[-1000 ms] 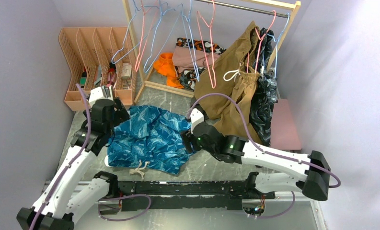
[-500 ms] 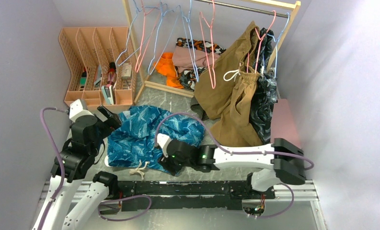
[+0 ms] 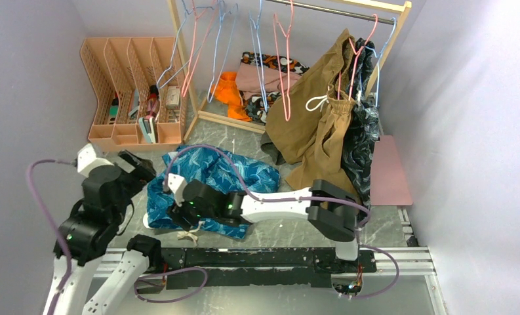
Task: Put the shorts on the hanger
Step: Adjust the shorts at the center of the board.
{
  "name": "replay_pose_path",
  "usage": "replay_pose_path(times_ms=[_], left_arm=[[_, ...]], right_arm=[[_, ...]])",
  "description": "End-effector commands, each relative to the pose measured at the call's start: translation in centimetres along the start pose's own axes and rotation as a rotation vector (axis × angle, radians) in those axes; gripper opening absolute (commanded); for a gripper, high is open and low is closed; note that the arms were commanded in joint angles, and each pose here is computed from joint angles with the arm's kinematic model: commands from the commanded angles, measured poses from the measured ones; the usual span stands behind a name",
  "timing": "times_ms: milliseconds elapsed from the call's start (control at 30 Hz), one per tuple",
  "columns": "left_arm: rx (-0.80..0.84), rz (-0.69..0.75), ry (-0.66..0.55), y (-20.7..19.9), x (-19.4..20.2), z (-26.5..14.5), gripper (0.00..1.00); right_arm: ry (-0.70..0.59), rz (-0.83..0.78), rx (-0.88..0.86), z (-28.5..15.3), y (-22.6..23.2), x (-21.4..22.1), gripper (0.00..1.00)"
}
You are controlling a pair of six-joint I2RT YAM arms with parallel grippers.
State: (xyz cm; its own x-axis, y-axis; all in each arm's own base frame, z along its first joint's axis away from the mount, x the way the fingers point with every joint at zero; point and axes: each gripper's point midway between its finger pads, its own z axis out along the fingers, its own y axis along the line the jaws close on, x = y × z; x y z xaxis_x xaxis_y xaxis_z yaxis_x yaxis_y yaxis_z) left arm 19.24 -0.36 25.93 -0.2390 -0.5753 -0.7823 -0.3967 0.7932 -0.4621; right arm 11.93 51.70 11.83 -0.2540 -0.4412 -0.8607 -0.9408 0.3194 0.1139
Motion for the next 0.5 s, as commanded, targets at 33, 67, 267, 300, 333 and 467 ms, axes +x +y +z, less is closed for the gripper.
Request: replay_pose_path(times_ms=[33, 67, 267, 300, 333, 467], left_arm=[[0.019, -0.072, -0.122, 0.4, -4.1, -3.5, 0.98], [0.025, -0.081, -0.138, 0.4, -4.7, -4.1, 0.98], [0.048, -0.115, -0.196, 0.5, -6.8, -6.3, 0.97], [0.052, -0.117, -0.204, 0.5, -7.1, -6.6, 0.97], [0.056, -0.119, -0.211, 0.5, -7.4, -6.9, 0.97], [0.055, -0.116, -0.227, 0.8, -7.9, -7.4, 0.97]], right_arm=[[-0.046, -0.013, -0.103, 3.7, 1.7, -1.9, 0.59], [-0.046, -0.010, -0.112, 4.2, 1.9, -1.9, 0.59], [-0.018, -0.014, -0.136, 6.8, 2.2, -0.8, 0.60], [-0.013, -0.017, -0.129, 7.2, 2.1, -0.6, 0.61], [-0.005, -0.019, -0.115, 7.5, 1.8, -0.3, 0.61], [0.013, -0.014, -0.027, 8.8, 0.2, 0.5, 0.61]])
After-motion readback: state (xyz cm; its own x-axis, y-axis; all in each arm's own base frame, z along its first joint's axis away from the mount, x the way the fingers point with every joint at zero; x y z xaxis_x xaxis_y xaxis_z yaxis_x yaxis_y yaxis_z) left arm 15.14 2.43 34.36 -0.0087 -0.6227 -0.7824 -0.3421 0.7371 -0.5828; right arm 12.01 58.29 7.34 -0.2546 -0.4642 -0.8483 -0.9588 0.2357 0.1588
